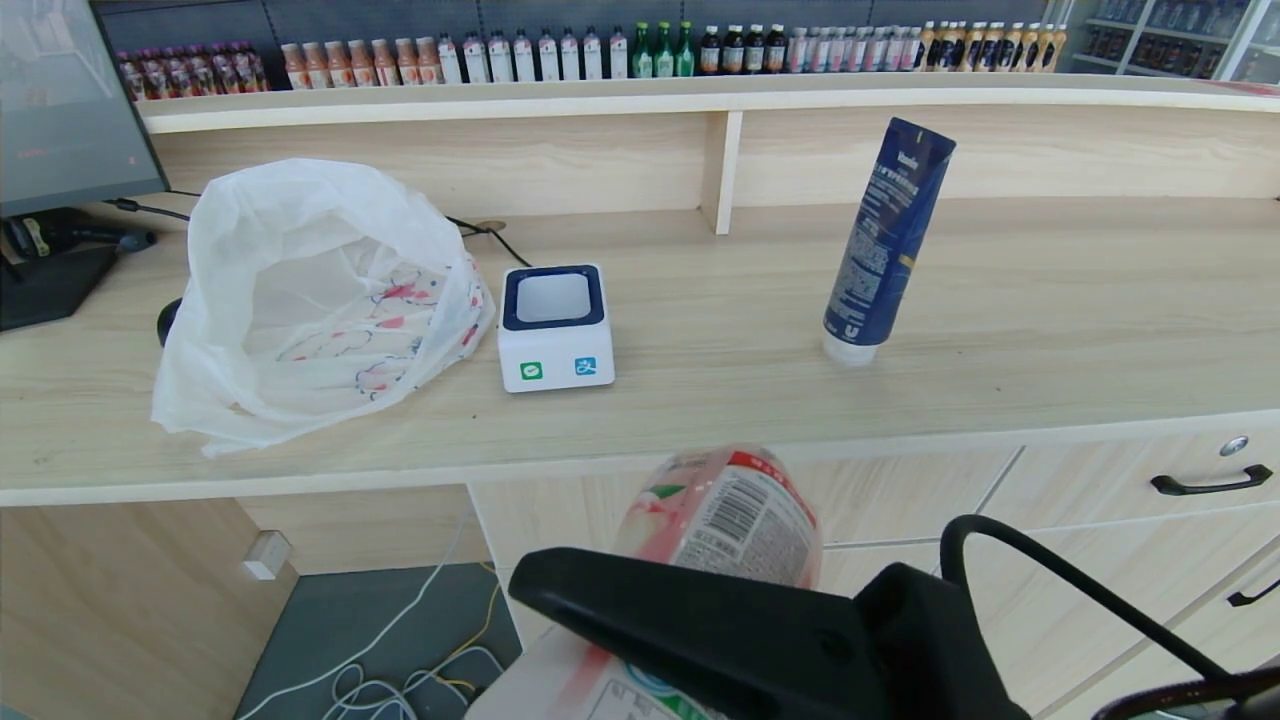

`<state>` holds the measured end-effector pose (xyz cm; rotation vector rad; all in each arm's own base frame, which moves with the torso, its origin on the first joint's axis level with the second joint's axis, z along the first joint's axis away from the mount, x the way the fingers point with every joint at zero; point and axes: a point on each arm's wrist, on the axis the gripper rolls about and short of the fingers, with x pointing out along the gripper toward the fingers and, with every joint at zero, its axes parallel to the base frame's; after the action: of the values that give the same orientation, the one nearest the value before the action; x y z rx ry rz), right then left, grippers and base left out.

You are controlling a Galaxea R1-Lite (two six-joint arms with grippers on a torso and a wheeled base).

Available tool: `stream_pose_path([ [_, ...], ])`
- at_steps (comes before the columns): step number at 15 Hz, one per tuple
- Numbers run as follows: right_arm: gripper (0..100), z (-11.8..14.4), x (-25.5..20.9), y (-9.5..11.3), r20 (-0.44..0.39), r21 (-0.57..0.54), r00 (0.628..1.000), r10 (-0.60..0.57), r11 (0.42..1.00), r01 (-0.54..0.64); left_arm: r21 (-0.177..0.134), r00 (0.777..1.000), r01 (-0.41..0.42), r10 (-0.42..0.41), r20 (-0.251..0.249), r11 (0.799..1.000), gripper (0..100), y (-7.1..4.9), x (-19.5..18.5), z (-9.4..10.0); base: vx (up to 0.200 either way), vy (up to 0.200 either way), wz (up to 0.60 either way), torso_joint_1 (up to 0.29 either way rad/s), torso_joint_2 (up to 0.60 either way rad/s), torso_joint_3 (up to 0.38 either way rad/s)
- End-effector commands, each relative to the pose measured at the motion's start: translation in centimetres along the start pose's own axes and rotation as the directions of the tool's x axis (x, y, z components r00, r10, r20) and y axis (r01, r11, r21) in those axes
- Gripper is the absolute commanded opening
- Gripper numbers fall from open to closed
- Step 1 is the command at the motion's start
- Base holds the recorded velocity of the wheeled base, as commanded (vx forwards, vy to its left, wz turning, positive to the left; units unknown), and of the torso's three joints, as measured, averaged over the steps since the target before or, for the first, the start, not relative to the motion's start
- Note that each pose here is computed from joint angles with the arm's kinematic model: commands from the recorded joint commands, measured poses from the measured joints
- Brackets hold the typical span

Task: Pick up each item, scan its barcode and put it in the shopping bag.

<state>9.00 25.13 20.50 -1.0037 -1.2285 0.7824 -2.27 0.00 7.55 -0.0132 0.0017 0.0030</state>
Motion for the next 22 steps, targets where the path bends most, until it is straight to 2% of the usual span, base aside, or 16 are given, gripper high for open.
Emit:
stream_pose_path([
  [1,0,-0.5,0.1,0.8,-0.016,0.037,1.0,0.025,0.999,-0.025,-0.001,1.0,0.0,0.0,0.0,1.0,100,0.0,0.0,0.0,0.0,0.0,0.0,0.0,0.0,0.0],
  [3,0,-0.9,-0.1,1.2,-0.031,0.095,0.999,0.044,0.995,-0.041,-0.001,1.0,0.0,0.0,0.0,1.0,100,0.0,0.0,0.0,0.0,0.0,0.0,0.0,0.0,0.0],
  [6,0,-0.9,-0.4,1.5,-0.036,0.241,0.998,0.061,0.969,-0.05,-0.001,1.0,0.0,0.0,0.0,1.0,100,0.0,0.0,0.0,0.0,0.0,0.0,0.0,0.0,0.0],
  [11,0,-0.9,-0.3,1.0,-0.075,0.474,0.996,0.037,0.881,0.003,-0.001,1.0,0.0,0.0,0.0,1.0,100,0.0,0.0,0.0,0.0,0.0,0.0,0.0,0.0,0.0],
  [13,0,-1.2,0.5,0.0,-0.168,0.585,0.985,-0.026,0.802,0.121,-0.001,1.0,0.0,0.0,0.0,1.0,100,0.0,0.0,0.0,0.0,0.0,0.0,0.0,0.0,0.0],
  [14,0,-1.5,1.6,-0.6,-0.211,0.662,0.975,-0.075,0.722,0.199,-0.001,1.0,0.0,0.0,0.0,1.0,100,0.0,0.0,0.0,0.0,0.0,0.0,0.0,0.0,0.0],
  [16,0,-2.7,3.1,-0.9,-0.277,0.743,0.952,-0.128,0.6,0.297,-0.001,1.0,0.0,0.0,0.0,1.0,100,0.0,0.0,0.0,0.0,0.0,0.0,0.0,0.0,0.0],
  [17,0,-3.3,3.2,-1.1,-0.297,0.746,0.945,-0.14,0.583,0.321,-0.001,1.0,0.0,0.0,0.0,1.0,100,0.0,0.0,0.0,0.0,0.0,0.0,0.0,0.0,0.0],
  [19,0,-6.3,2.4,-1.3,-0.392,0.746,0.908,-0.15,0.526,0.409,-0.001,1.0,0.0,0.0,0.0,1.0,100,0.0,0.0,0.0,0.0,0.0,0.0,0.0,0.0,0.0],
  [22,0,-9.3,1.1,-1.3,-0.489,0.766,0.859,-0.151,0.397,0.506,-0.001,1.0,0.0,0.0,0.0,1.0,100,0.0,0.0,0.0,0.0,0.0,0.0,0.0,0.0,0.0],
])
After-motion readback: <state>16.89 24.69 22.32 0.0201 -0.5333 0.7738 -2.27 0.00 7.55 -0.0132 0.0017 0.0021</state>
